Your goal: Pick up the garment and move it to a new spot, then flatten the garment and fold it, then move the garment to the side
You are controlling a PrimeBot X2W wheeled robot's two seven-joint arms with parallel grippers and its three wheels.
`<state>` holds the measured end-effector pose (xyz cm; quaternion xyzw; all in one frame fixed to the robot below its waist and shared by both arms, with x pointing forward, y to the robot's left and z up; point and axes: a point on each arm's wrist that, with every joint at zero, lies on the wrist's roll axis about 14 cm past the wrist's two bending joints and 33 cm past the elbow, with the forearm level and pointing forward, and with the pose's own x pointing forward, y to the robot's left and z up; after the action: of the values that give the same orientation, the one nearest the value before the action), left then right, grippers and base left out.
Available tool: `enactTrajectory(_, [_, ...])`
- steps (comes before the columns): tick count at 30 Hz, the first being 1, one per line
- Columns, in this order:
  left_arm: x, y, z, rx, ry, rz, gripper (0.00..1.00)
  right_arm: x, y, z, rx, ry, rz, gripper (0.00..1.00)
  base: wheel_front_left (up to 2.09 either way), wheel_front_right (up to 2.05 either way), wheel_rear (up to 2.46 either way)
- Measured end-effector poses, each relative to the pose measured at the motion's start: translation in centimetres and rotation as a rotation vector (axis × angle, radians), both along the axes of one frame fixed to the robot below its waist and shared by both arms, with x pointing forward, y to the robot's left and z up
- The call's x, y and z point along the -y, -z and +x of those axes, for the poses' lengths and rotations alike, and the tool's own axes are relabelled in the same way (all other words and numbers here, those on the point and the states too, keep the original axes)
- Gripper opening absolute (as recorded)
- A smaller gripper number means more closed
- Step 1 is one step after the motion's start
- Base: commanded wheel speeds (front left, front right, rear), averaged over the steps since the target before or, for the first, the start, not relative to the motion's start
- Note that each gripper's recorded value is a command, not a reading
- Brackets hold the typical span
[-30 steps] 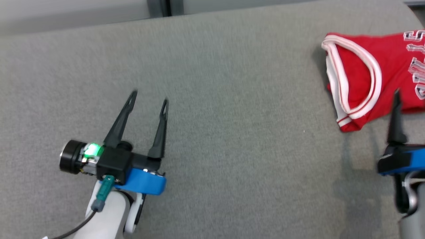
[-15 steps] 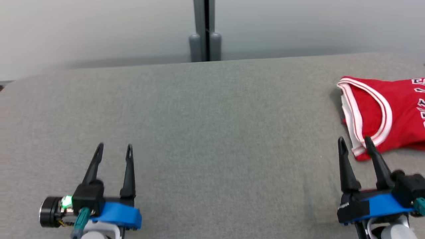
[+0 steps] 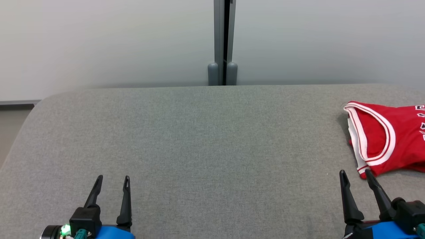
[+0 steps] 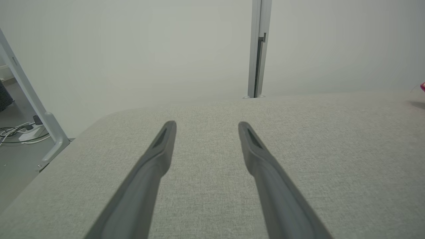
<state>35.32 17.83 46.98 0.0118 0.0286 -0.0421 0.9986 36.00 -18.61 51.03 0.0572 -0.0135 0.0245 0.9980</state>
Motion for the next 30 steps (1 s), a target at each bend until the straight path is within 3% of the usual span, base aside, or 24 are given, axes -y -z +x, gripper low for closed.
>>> enactTrajectory(11, [1.0, 0.7, -1.0, -0.022, 0.037, -0.005, 1.00, 0.4, -0.2, -2.2, -0.019, 0.010, 0.004, 1.00, 0.00, 0.00, 0.00])
enactTrajectory(30, [1.1, 1.2, -1.1, -0.038, 0.039, 0.003, 1.00, 0.4, -0.4, -2.4, -0.019, 0.009, 0.002, 1.00, 0.00, 0.00, 0.00])
